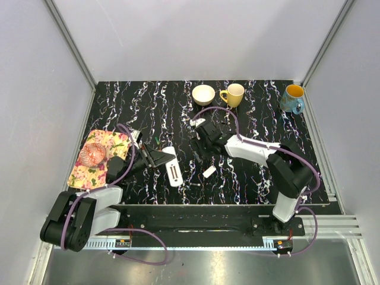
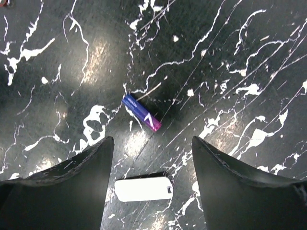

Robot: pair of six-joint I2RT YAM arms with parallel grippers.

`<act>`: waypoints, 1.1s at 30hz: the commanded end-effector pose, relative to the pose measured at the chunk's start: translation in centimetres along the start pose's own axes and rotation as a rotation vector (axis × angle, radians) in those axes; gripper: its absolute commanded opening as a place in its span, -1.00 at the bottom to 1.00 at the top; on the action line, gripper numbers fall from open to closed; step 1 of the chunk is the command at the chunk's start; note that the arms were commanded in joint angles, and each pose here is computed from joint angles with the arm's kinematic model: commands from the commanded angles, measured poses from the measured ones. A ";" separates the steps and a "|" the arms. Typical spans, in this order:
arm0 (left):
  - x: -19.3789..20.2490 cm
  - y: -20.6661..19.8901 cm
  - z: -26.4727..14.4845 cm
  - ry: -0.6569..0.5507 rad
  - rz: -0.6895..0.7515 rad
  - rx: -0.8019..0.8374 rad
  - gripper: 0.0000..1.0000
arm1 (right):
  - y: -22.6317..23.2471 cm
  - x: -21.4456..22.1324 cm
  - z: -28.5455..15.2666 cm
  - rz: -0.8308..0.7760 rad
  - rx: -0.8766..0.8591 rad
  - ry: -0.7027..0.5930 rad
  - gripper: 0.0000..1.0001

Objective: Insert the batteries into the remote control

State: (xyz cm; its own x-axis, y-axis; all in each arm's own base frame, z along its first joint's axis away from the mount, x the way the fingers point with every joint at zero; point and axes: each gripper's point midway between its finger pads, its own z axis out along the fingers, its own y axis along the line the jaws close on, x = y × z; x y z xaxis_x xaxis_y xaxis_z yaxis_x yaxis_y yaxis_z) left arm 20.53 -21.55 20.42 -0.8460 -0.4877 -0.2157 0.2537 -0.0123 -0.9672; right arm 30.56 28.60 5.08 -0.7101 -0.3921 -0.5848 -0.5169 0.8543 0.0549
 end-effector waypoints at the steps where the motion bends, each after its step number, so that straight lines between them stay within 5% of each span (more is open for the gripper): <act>1: 0.3 -5.3 -0.6 -0.005 0.221 0.191 -1.00 | -0.2 -3.0 0.3 0.009 0.053 -0.050 0.46; 9: -0.7 -4.2 -0.9 -0.086 0.321 0.078 -1.00 | 1.3 -2.4 0.7 0.535 0.096 -0.012 0.52; 12: -0.3 -4.4 -1.2 -0.084 0.309 0.106 -1.00 | 0.8 -1.2 1.3 0.602 0.141 0.005 0.55; 25: 0.0 -4.7 -1.7 -0.104 0.331 0.133 -1.00 | -1.2 -1.1 -0.4 0.694 0.237 -0.070 0.62; 33: 0.0 -4.1 -1.8 -0.114 0.323 0.115 -1.00 | 0.9 -2.1 0.4 0.680 0.118 -0.057 0.63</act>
State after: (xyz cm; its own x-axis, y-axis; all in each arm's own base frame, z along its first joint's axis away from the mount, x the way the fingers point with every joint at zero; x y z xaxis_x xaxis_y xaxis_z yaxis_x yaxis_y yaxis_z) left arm 18.54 -20.33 23.44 -0.7055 -0.5475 -0.4500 0.5065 0.0546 -0.8605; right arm 31.06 28.50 4.18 -0.8474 0.2340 -0.4765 0.1180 0.9582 0.2607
